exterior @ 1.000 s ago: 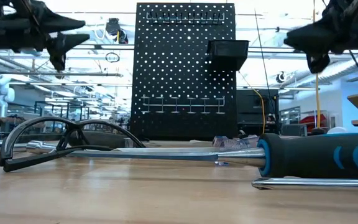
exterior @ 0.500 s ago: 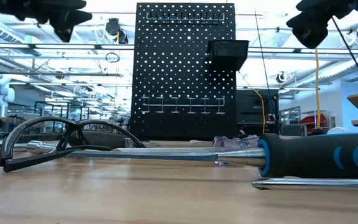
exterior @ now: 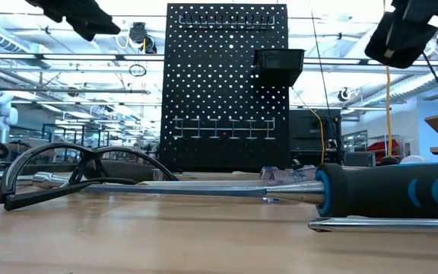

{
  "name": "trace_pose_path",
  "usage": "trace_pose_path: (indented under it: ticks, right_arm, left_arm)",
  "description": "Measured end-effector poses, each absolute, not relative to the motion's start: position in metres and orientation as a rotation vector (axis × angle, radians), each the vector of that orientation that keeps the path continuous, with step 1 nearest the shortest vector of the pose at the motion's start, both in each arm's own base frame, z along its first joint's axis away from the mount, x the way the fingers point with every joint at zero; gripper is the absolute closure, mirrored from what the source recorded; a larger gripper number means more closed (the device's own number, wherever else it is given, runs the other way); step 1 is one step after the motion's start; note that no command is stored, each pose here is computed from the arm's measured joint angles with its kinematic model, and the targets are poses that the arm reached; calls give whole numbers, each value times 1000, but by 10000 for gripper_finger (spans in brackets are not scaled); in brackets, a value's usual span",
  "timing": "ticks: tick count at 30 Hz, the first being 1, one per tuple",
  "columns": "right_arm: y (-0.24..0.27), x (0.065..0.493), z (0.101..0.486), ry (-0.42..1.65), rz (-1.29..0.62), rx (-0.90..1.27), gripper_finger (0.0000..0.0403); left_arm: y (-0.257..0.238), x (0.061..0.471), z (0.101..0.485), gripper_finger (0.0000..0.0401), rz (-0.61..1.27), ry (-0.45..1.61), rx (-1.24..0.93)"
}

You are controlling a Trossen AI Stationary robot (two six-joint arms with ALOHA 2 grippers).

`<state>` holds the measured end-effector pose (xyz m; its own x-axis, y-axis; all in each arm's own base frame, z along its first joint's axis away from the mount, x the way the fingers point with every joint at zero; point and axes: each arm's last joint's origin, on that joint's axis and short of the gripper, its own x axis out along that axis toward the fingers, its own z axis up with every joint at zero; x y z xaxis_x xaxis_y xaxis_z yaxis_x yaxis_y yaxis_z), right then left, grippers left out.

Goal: Hang tools onto peg board
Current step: Hang the bottom right black screwdriver on the peg board

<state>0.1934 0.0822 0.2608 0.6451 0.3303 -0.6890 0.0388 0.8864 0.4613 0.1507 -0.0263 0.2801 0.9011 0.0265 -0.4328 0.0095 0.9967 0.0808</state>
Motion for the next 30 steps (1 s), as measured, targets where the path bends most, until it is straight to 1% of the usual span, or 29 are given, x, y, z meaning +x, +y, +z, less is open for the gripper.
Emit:
trace_pose_path:
  ticks: [6, 9, 13, 17, 19, 25, 30]
  right_arm:
    - [91, 206, 249, 887, 180, 436, 273]
    - [95, 215, 247, 848, 208, 410, 273]
    - [98, 225, 244, 791, 248, 303, 273]
    - [99, 236, 242, 705, 164, 276, 273]
    - [100, 241, 240, 686, 172, 264, 273]
    - [110, 247, 232, 678, 226, 155, 273]
    - [109, 248, 229, 682, 190, 145, 273]
  left_arm:
    - [-36, 154, 274, 261, -20, 498, 112]
    - [-38, 154, 271, 261, -30, 526, 77]
    - [-45, 156, 265, 261, -55, 573, 67]
    - [-55, 161, 258, 261, -63, 613, 83]
    - [-58, 166, 255, 261, -48, 624, 100]
    - [-64, 181, 251, 260, -41, 594, 92]
    - [-69, 198, 256, 260, -24, 469, 60]
